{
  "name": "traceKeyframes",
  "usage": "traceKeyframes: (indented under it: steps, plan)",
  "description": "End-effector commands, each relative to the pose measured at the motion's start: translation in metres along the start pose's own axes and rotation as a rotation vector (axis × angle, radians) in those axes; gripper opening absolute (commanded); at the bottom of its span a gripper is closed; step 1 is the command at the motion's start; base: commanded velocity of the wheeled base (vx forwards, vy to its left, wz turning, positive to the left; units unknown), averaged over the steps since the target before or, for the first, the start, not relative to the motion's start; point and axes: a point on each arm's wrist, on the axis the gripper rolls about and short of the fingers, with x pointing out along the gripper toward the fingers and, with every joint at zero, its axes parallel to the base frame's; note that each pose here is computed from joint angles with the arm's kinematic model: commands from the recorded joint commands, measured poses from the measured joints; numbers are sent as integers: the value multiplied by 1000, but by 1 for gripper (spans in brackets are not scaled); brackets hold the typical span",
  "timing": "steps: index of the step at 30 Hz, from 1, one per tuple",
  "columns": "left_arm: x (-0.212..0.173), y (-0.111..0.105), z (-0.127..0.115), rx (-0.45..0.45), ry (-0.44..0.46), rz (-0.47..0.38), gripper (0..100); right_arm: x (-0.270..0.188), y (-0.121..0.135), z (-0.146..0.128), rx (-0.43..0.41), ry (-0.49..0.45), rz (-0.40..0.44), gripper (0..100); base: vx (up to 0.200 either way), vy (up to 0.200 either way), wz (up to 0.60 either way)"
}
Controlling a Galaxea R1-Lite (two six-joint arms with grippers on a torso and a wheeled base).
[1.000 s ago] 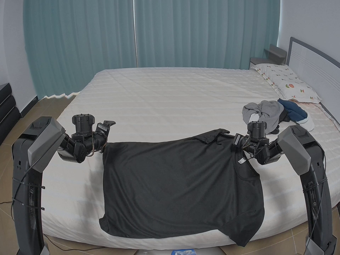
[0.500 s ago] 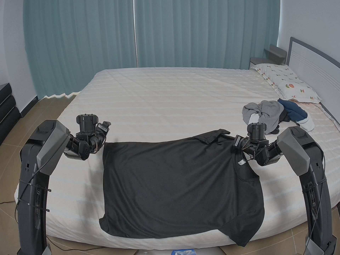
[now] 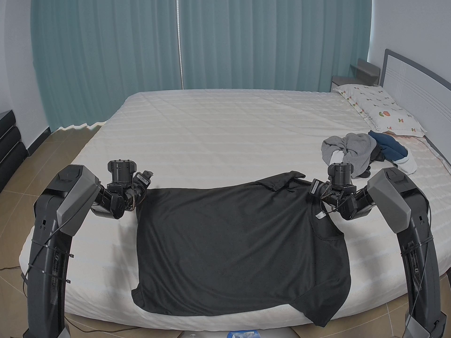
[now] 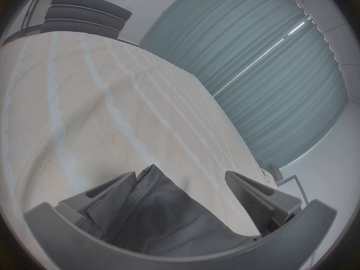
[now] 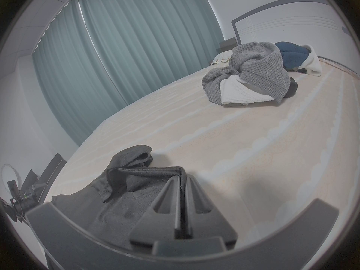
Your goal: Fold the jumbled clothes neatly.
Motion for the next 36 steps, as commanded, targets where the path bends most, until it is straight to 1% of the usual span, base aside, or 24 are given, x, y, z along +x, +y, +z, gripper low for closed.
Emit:
traceKeyframes:
  steps: [1, 2, 3, 11, 14, 16, 19, 22, 26, 28, 31, 32, 36]
  plan:
    - [4, 3, -6, 9, 10, 6, 100, 0, 0, 0, 4, 1, 0, 0, 0, 0, 0]
    - [4, 5, -7, 9, 11, 8, 100, 0, 0, 0, 4, 1, 0, 0, 0, 0, 0]
    - [5, 5, -7, 11, 11, 8, 0, 0, 1, -1, 5, 1, 1, 0, 0, 0, 0]
    - [6, 7, -6, 8, 3, 13, 0, 0, 2, -1, 4, 2, 3, 0, 0, 0, 0]
    - [6, 1, -3, 6, -35, 13, 0, 0, 3, 0, 22, -3, 7, 0, 0, 0, 0]
    - [7, -5, 0, 5, -71, 16, 0, 2, 3, -2, 52, -2, 4, 0, 0, 0, 0]
    - [9, -8, 3, 3, -85, 8, 0, 2, 1, 1, 66, -27, -3, 0, 0, 0, 0]
    - [10, -9, 12, -5, -108, -5, 0, 2, 0, 6, 73, -66, -4, 0, 0, 0, 0]
    - [13, -11, 20, -8, -119, -13, 0, 2, -4, 11, 81, -82, -6, 0, 0, 0, 0]
    - [17, -15, 30, -13, -132, -16, 0, 3, -3, 12, 82, -99, 1, 0, 0, 0, 0]
    - [20, -17, 36, -17, -133, -6, 0, 3, -3, 12, 84, -110, 3, 0, 0, 0, 0]
    - [22, -21, 40, -17, -131, -1, 0, 4, -3, 13, 86, -120, 8, 0, 0, 0, 0]
    - [25, -19, 41, -12, -127, 4, 0, 3, -2, 15, 96, -132, 15, 0, 0, 0, 0]
